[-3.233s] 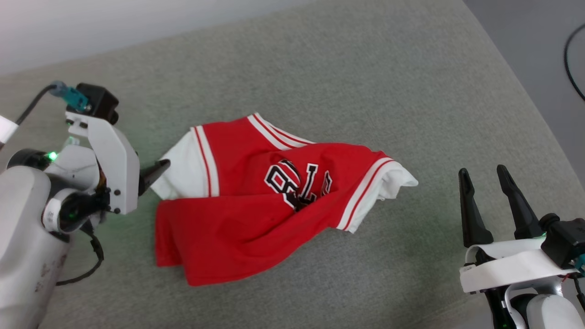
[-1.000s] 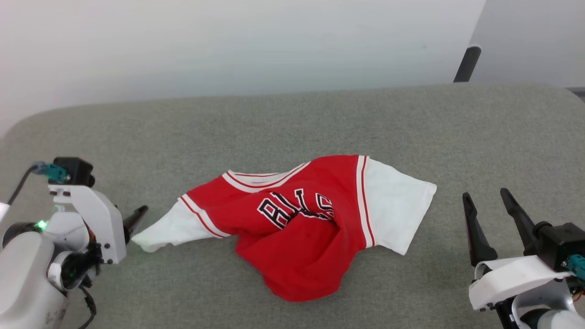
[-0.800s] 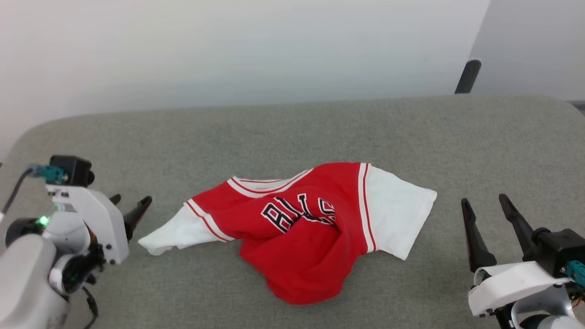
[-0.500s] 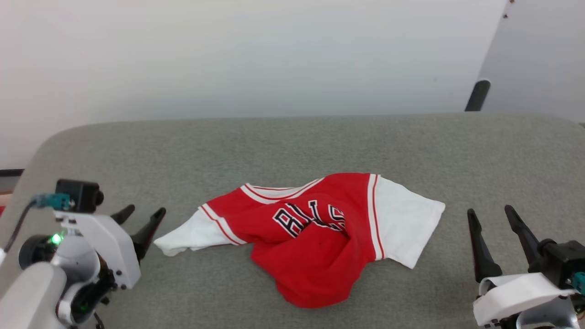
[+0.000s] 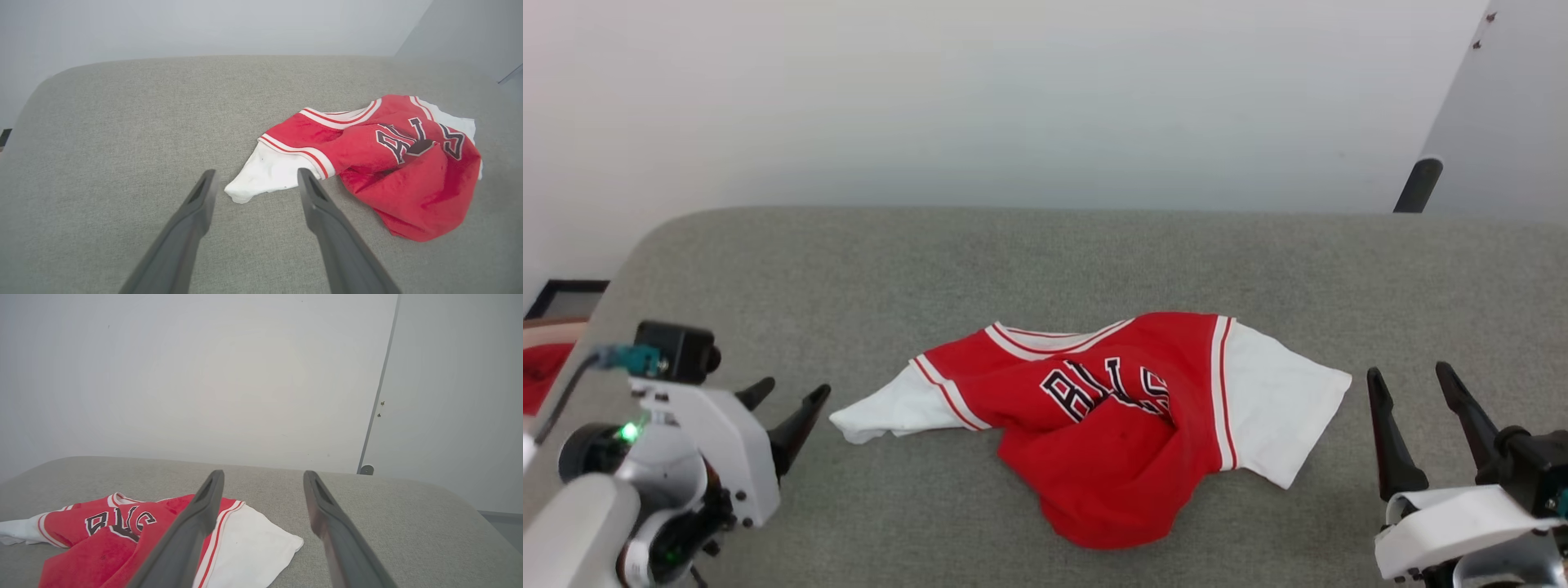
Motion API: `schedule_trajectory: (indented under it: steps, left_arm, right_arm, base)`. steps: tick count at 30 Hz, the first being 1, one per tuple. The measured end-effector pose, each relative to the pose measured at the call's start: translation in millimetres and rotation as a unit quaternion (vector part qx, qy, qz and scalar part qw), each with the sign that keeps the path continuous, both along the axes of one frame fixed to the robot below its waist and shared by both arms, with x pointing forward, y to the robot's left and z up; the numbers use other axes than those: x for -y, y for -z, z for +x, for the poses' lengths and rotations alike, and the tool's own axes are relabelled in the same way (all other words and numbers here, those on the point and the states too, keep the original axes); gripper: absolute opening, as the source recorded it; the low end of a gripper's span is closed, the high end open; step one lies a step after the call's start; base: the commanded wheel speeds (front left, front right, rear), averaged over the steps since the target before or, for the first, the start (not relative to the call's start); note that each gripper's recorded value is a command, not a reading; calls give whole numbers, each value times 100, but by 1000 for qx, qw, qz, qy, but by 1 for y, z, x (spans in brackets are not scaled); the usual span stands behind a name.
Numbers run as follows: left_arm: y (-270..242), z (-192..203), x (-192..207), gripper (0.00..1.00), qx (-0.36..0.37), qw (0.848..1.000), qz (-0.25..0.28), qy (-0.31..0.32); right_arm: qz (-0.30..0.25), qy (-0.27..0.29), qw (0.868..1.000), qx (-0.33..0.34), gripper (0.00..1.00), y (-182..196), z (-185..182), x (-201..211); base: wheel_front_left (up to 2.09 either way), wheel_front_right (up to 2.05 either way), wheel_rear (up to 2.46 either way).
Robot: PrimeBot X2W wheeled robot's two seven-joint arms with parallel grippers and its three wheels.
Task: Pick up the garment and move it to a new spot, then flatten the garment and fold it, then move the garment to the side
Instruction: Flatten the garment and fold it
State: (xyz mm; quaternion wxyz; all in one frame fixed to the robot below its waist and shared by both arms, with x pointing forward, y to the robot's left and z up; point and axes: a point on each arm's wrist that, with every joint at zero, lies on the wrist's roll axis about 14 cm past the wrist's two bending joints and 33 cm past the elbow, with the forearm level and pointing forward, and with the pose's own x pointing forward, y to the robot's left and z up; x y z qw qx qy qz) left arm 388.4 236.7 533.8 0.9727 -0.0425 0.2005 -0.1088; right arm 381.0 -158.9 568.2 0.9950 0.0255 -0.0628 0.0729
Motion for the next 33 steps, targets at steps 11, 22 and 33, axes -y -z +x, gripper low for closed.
schedule_trajectory:
  steps: [11,22,33]
  left_arm:
    - [21,41,10,100,-74,997,20,29]
    - [71,88,17,100,-152,987,36,43]
    - [131,113,32,100,-228,971,36,56]
  right_arm:
    - [-13,-2,1000,-17,100,10,21,3]
    - [-26,12,999,-26,100,22,46,16]
    - [-31,43,997,-56,100,50,56,36]
  base:
    - [0,0,0]
    - [0,0,0]
    - [0,0,0]
